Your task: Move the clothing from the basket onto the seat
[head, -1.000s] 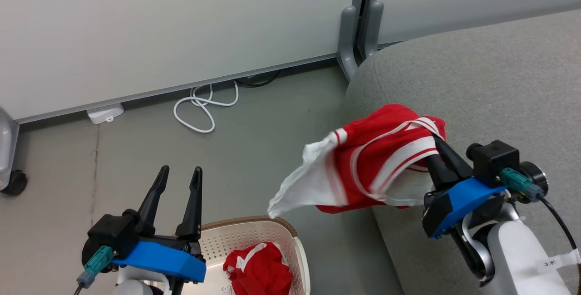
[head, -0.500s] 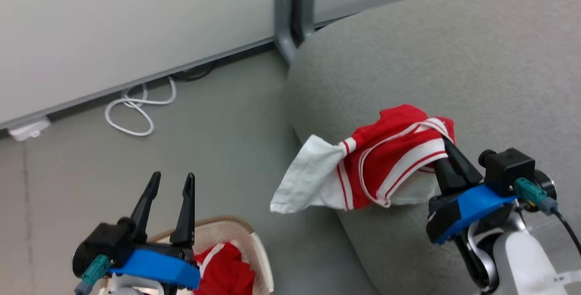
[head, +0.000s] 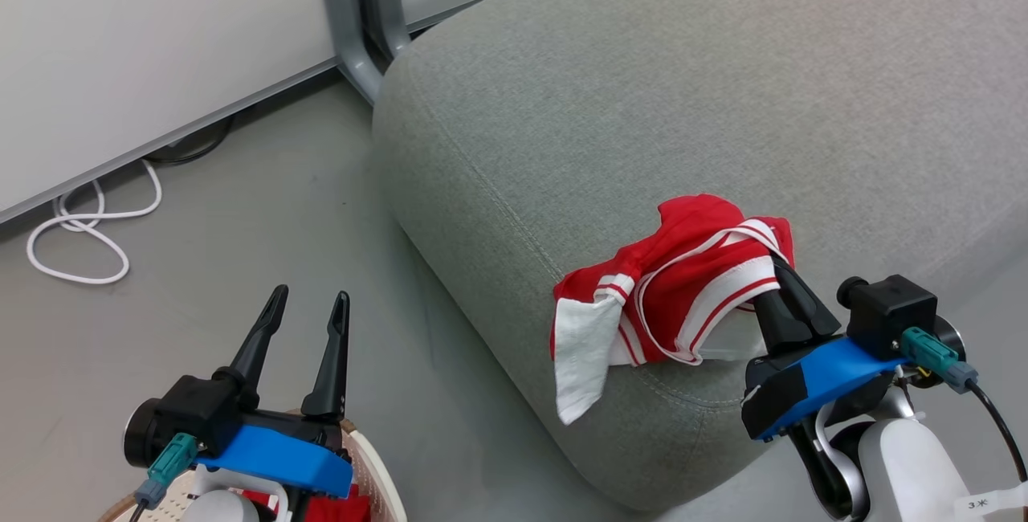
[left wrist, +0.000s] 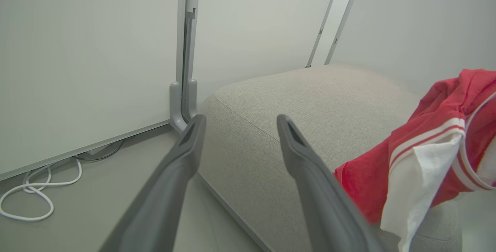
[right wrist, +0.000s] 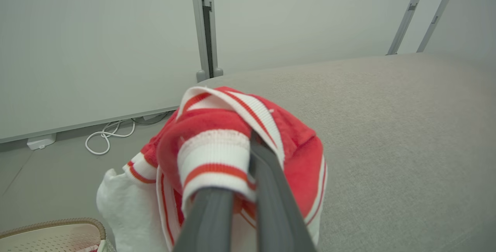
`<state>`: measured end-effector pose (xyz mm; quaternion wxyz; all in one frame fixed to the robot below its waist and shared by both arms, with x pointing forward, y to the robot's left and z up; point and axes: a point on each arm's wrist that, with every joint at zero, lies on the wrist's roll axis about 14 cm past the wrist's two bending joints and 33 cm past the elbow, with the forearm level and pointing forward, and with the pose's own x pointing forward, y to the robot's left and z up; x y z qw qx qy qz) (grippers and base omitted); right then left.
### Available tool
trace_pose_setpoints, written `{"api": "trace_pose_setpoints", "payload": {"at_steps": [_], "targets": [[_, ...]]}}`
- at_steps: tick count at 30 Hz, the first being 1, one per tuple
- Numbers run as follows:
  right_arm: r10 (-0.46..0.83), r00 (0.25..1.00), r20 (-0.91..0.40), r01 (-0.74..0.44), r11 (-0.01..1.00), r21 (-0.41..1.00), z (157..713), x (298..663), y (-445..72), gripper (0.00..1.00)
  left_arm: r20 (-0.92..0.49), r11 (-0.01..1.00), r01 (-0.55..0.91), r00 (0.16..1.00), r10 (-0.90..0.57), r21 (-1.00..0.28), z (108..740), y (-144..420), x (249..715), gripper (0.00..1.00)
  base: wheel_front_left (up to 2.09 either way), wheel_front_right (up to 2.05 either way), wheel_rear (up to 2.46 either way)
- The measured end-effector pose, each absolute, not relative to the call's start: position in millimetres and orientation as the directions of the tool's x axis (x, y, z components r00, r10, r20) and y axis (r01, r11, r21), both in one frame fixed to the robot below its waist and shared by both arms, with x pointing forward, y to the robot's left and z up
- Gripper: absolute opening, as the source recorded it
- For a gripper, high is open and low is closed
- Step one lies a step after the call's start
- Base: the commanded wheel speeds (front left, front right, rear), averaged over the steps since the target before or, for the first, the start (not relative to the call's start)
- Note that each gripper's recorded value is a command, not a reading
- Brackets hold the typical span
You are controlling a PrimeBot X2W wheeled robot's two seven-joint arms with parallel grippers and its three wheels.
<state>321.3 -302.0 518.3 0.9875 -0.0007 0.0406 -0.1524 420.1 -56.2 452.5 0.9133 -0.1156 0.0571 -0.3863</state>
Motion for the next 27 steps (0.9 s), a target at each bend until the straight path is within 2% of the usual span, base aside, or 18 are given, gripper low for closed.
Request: {"api": "trace_pose_setpoints", "payload": {"at_steps": [7,12,18,27], "targets": [[-0.335,0.938,-0.088,0.335,0.942,-0.007,514.3,314.1,-310.9,0.0,-0.024,0.648,0.717,0.665,-0.746,-0.257,447.0,-66.5,419.4,1.0,0.0,0.0,0.0],[-0.356,0.932,-0.071,0.358,0.934,0.009,520.0,323.0,-321.8,0.0,-0.021,0.638,0.725,0.656,-0.754,-0.258,444.4,-67.5,424.1,1.0,0.0,0.0,0.0],[-0.399,0.917,0.009,0.398,0.917,0.018,555.0,357.5,-358.7,0.0,-0.039,0.633,0.733,0.646,-0.763,-0.25,428.0,-64.3,439.2,1.0,0.0,0.0,0.0],[-0.497,0.861,0.112,0.502,0.865,-0.019,607.3,427.9,-441.8,0.0,-0.049,0.596,0.765,0.605,-0.795,-0.244,400.4,-67.0,476.0,1.0,0.0,0.0,0.0]]}}
